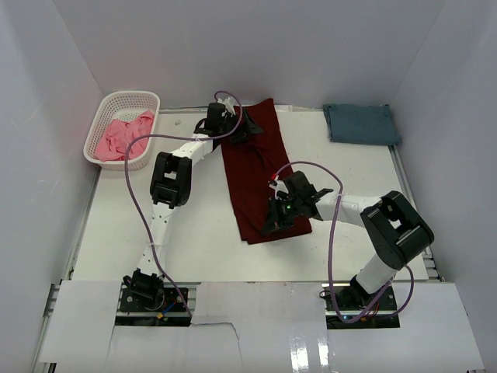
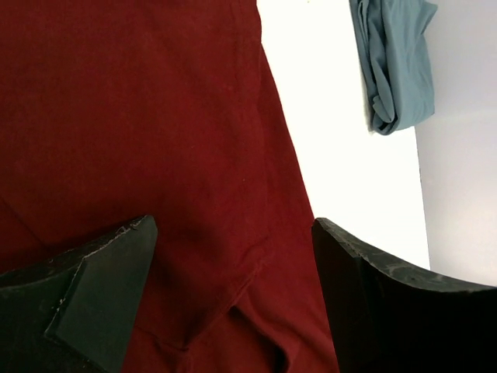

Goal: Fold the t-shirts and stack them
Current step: Rotate the tshirt 90 degrees

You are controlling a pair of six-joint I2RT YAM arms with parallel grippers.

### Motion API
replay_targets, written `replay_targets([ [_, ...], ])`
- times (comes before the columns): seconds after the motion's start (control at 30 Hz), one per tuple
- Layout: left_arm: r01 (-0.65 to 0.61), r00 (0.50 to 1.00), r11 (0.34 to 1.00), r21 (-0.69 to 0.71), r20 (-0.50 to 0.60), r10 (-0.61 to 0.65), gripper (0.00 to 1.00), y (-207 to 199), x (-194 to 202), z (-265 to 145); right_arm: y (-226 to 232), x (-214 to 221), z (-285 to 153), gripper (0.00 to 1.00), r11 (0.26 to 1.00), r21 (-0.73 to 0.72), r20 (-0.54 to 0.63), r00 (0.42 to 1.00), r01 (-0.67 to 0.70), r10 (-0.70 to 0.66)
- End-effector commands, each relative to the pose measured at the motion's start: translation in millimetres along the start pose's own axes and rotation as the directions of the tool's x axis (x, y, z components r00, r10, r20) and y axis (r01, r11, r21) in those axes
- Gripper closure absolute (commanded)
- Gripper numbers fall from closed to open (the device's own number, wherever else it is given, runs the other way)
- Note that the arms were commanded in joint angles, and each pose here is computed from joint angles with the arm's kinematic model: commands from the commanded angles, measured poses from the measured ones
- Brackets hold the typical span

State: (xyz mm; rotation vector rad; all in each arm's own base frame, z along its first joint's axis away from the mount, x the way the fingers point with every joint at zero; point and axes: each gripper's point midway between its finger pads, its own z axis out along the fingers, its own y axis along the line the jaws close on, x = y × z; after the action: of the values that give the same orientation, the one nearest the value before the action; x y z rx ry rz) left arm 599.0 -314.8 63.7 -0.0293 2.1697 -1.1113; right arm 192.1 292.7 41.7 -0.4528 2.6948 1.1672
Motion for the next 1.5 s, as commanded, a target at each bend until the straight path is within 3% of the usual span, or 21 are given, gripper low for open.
replay_targets([
  [0.0,0.014,0.999,1.000,-0.001,-0.031,-0.014,0.07,7.3,22.5,10.8,19.6,0.7,-7.4,0.92,0.998,-0.070,0.022,1.000,0.005,-0.003],
  [0.37,-0.004,1.000,0.999,0.033,-0.013,0.004,0.07,-3.8,15.8,21.9,29.8,7.2,-12.9,0.92,0.993,-0.119,0.029,0.999,-0.018,0.022],
  [0.63,-0.024,1.000,1.000,0.020,-0.012,0.024,0.06,-4.4,14.5,17.8,-10.8,2.2,-18.5,0.87,0.990,0.141,0.042,0.999,0.000,-0.006],
  [0.73,-0.028,1.000,0.999,0.025,-0.006,0.028,0.06,-7.7,11.1,17.0,-18.7,-2.9,-25.7,0.82,0.977,0.210,0.061,0.997,0.027,-0.040],
  [0.87,-0.030,1.000,0.999,0.034,-0.004,0.031,0.06,-11.4,8.7,16.3,-12.7,-5.1,-29.4,0.44,0.982,0.185,0.084,0.995,0.043,-0.060],
  [0.97,-0.036,0.999,0.999,0.034,-0.001,0.037,0.06,-13.6,6.6,14.9,-13.8,-0.6,-34.2,0.39,0.980,0.193,0.108,0.992,0.046,-0.068],
  [1.23,-0.043,0.999,0.999,0.033,0.005,0.043,0.06,-22.6,0.7,6.9,-17.1,22.5,-51.0,0.37,0.964,0.265,0.203,0.975,0.038,-0.094],
  [1.47,-0.121,0.986,0.993,-0.003,0.114,0.120,0.05,-85.1,-68.2,-34.6,-19.8,26.2,-64.2,0.36,0.928,0.359,0.216,0.959,0.097,-0.183],
])
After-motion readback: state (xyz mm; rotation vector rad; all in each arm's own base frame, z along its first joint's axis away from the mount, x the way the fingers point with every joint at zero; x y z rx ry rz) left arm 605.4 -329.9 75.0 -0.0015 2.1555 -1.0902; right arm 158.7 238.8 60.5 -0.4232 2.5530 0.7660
